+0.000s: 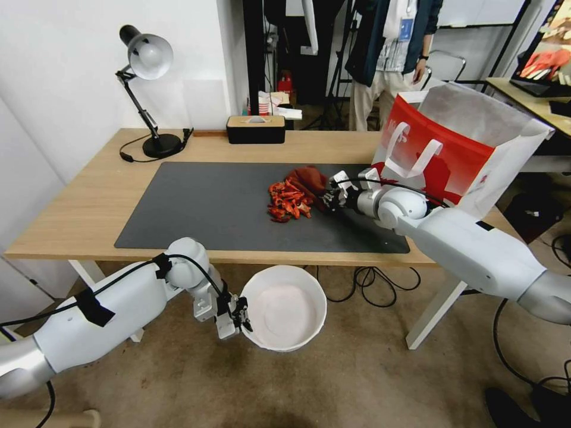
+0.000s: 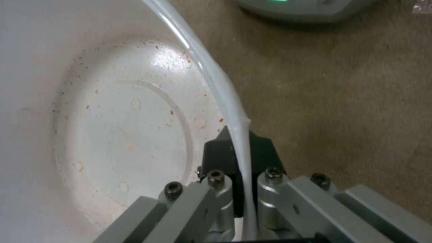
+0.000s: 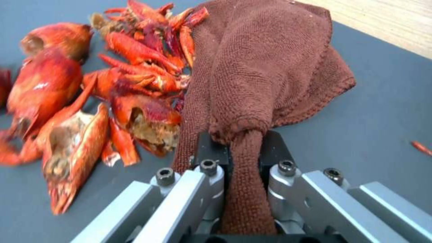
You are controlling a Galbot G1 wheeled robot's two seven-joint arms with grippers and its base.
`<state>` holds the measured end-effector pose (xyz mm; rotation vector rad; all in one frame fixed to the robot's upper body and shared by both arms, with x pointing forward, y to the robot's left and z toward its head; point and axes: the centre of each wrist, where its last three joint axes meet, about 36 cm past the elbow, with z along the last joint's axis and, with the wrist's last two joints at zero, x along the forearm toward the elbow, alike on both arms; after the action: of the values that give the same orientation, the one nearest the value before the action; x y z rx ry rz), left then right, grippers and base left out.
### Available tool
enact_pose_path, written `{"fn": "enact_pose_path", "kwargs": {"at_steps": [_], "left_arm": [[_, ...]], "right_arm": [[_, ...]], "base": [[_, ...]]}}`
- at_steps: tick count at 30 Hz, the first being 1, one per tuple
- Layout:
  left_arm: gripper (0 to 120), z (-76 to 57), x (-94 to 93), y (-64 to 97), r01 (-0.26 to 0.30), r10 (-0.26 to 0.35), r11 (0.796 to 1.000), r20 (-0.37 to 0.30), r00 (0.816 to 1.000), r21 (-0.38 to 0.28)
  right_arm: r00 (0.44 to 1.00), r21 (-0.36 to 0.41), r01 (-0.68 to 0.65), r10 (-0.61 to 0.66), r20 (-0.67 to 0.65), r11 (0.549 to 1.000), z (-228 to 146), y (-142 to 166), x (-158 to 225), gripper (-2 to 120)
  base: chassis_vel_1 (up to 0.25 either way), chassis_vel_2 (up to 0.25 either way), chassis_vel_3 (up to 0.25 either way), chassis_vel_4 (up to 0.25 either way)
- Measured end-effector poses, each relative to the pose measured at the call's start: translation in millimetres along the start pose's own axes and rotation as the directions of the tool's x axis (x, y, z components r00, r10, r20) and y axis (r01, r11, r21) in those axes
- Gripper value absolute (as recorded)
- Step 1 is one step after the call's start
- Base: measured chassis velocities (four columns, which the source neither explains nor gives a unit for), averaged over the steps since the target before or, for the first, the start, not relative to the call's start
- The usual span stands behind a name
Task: Sweep shrimp from table into container with towel, then put container into takeout bag.
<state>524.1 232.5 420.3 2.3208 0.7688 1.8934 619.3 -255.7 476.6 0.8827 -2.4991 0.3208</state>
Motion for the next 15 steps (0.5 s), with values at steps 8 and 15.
{"fn": "enact_pose_path", "kwargs": {"at_steps": [8,15], "left_arm": [[0,1.2,1.0,6.3,0.002,-0.002,1.000,0.000,1.000,-0.004],[0,2.3,1.2,7.0,0.001,-0.001,1.000,-0.002,1.000,-0.001]], "right_arm": [[0.999,0.020,0.050,-0.050,-0.019,0.999,13.7,3.0,19.9,5],[0.994,0.038,0.103,-0.102,-0.029,0.994,18.1,7.9,32.0,5]], "base": [[0.000,0.000,0.000,0.000],[0.000,0.000,0.000,0.000]]}}
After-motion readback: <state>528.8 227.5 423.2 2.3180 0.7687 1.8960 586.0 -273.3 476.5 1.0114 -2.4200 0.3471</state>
